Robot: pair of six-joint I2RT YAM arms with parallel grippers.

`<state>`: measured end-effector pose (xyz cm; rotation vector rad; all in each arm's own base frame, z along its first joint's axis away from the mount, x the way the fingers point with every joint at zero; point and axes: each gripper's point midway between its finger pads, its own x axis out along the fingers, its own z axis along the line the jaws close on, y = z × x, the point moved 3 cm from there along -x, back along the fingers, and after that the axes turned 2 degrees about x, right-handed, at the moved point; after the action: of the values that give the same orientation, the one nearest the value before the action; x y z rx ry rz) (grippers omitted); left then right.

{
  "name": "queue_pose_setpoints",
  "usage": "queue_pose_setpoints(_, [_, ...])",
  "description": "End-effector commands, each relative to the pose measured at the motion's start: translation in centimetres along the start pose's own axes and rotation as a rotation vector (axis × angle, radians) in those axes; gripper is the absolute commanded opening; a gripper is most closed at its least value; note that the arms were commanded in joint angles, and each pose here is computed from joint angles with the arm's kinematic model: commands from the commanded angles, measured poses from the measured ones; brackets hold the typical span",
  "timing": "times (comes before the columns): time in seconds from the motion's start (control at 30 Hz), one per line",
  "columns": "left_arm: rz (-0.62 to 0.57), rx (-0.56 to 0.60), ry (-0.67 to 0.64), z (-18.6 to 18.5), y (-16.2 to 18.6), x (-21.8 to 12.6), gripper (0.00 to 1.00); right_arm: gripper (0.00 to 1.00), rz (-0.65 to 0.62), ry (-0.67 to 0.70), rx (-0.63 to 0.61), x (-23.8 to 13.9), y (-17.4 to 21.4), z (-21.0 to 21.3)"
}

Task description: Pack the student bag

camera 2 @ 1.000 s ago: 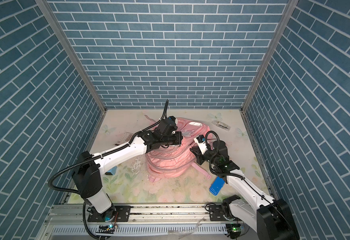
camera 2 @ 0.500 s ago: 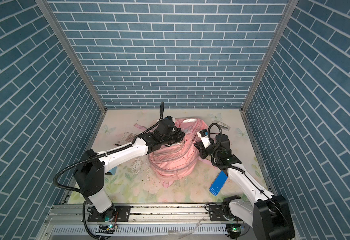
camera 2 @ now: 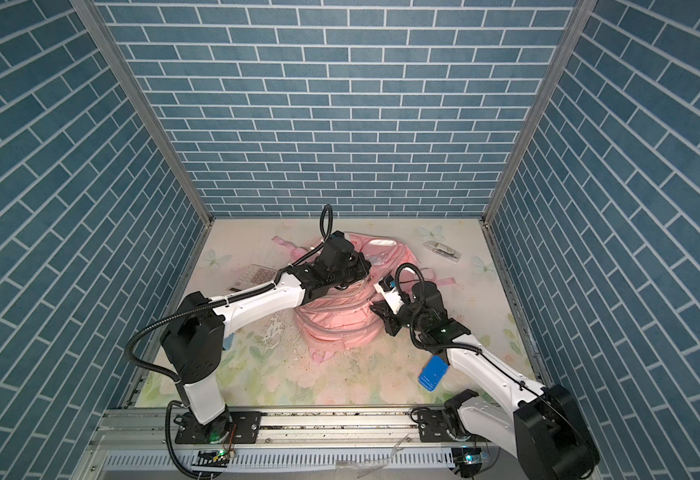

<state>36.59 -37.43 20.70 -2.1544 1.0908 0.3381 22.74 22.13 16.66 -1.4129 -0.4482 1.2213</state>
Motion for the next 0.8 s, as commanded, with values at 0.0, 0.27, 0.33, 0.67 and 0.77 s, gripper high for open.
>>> queue_pose_setpoints(0.0, [-0.138,-0.027,0.167,-4.9,-3.5,-1.2,0.0,0.0,-0.068,-0.073,-0.019,0.1,-1.1,1.3])
queue_pose_setpoints(0.27, [-0.112,0.358,0.106,-4.3,-3.0,-3.7,0.51,0.0,-0.079,-0.03,-0.003,-1.3,-0.8,0.9])
queue_pose_setpoints(0.33, [-0.085,0.495,0.059,-3.5,-2.6,-4.6,0.59,0.0,-0.065,-0.025,0.015,-1.5,-0.3,0.7])
queue_pose_setpoints(0.67, [0.121,1.29,-0.01,2.8,1.4,-8.9,0.61,0.0,-0.068,-0.016,0.037,-2.1,-0.1,0.7])
queue_pose_setpoints(0.77, [0.184,1.452,0.059,4.1,3.4,-10.1,0.62,0.0,-0.058,-0.022,0.045,-1.9,0.0,0.7])
